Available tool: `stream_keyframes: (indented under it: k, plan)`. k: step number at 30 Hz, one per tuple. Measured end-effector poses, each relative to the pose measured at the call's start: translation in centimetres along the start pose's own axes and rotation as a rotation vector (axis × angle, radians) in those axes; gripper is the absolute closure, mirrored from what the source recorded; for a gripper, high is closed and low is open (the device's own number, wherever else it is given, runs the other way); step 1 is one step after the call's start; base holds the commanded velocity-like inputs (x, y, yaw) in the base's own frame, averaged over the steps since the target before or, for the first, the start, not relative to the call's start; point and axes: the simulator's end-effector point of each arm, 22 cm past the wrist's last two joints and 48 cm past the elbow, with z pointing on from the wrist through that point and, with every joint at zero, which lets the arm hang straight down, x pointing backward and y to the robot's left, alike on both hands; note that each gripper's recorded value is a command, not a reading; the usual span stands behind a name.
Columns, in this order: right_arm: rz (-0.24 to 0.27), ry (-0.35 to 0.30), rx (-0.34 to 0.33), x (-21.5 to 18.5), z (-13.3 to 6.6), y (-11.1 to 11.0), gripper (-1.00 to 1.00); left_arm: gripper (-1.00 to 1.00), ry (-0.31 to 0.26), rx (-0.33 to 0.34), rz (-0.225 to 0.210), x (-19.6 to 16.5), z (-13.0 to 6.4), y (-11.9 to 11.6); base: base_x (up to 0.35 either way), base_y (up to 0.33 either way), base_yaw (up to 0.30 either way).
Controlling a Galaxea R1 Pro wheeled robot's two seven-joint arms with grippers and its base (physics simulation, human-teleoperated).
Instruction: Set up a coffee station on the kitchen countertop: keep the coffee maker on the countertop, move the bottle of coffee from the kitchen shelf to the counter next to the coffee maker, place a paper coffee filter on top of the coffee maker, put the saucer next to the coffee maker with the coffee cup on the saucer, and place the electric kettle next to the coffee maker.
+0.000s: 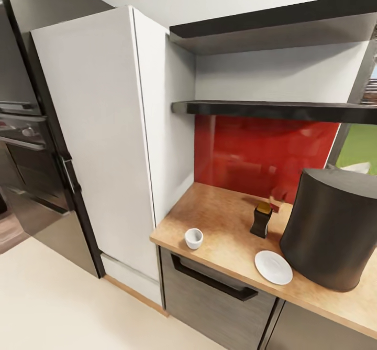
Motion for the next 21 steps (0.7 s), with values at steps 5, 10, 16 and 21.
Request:
stream_keyframes:
  k: [5, 10, 16, 21]
  plan:
    - [0.001, 0.002, 0.0, 0.06, 0.01, 0.0, -1.0, -1.0, 0.003, 0.0, -0.001, 0.11, 0.0, 0.01, 0.145, 0.307, -0.28]
    - [0.002, 0.007, 0.0, 0.24, 0.02, 0.01, -1.0, -1.0, 0.009, -0.001, 0.002, 0.33, 0.02, 0.12, 0.041, 0.33, -0.237]
    - [0.002, 0.014, -0.001, 0.51, 0.03, 0.02, -1.0, -1.0, 0.012, 0.0, 0.008, 0.48, 0.03, 0.05, -0.052, 0.318, -0.228]
    - [0.002, 0.02, -0.001, 0.72, 0.04, 0.03, -1.0, -1.0, 0.016, 0.0, 0.01, 0.65, 0.04, 0.06, -0.189, 0.217, -0.228]
